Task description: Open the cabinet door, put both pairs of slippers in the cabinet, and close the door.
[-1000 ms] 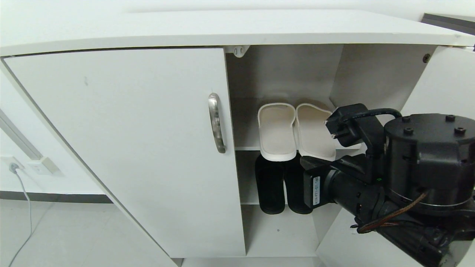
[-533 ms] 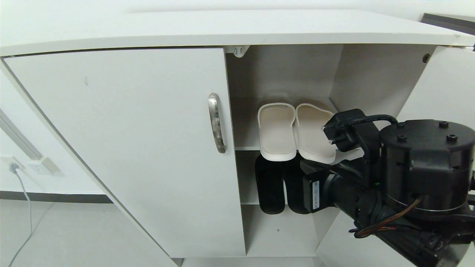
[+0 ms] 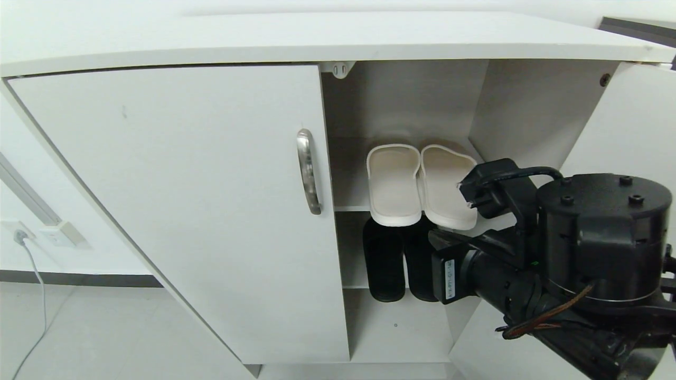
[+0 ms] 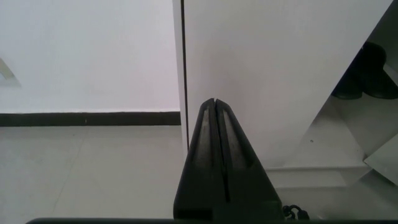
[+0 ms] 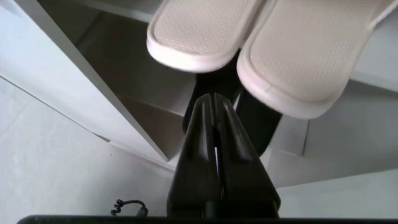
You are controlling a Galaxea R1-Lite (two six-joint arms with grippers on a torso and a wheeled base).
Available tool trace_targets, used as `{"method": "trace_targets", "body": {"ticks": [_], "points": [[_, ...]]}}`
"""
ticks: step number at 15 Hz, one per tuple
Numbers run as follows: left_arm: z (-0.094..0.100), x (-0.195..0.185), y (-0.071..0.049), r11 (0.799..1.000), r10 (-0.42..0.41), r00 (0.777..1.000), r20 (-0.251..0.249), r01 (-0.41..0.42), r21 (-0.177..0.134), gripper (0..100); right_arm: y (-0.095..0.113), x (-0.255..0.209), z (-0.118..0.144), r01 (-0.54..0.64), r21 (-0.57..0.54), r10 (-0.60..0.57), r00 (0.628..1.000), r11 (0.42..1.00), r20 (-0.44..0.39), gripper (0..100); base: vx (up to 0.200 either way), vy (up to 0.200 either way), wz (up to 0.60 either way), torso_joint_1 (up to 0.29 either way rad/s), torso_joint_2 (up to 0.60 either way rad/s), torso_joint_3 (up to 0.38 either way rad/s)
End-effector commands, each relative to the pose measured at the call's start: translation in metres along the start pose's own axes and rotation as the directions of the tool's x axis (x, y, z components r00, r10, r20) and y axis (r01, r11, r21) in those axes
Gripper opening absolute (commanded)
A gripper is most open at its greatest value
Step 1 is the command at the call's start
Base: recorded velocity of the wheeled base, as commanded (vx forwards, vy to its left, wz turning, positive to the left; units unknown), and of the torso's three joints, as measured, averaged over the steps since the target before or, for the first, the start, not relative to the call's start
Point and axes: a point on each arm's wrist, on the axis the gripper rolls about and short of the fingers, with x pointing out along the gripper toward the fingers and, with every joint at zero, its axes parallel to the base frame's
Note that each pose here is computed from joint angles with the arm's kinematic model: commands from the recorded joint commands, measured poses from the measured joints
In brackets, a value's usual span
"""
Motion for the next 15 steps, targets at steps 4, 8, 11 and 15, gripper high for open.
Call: {"method": "trace_targets", "body": {"ticks": [4,8,11,15], "points": [[0.0000,0.0001,0.0000,1.000,0.000,1.000,-0.001,0.000,0.000,0,0.0008,0.0012,-0.0026,0.000,-0.007,0.000,1.000,1.000,-0.008,0,-0.200,0.000,0.00,0.004,0.00,0.002],[0.0000,0.0001,0.0000,1.000,0.000,1.000,-0.001,0.000,0.000,0,0.0011,0.0019,-0.0033,0.004,-0.009,-0.004,1.000,1.000,-0.010,0,-0.200,0.000,0.00,0.006,0.00,0.000],[0.0000,0.0001,0.0000,1.000,0.000,1.000,-0.001,0.000,0.000,0,0.0007,0.0024,-0.0049,0.007,-0.012,-0.008,1.000,1.000,-0.015,0,-0.200,0.000,0.00,0.004,0.00,0.002],[0.0000,0.0001,0.0000,1.000,0.000,1.000,-0.001,0.000,0.000,0,-0.0009,0.0042,-0.0071,0.010,-0.017,-0.011,1.000,1.000,-0.026,0,-0.200,0.000,0.00,0.004,0.00,0.005]]}}
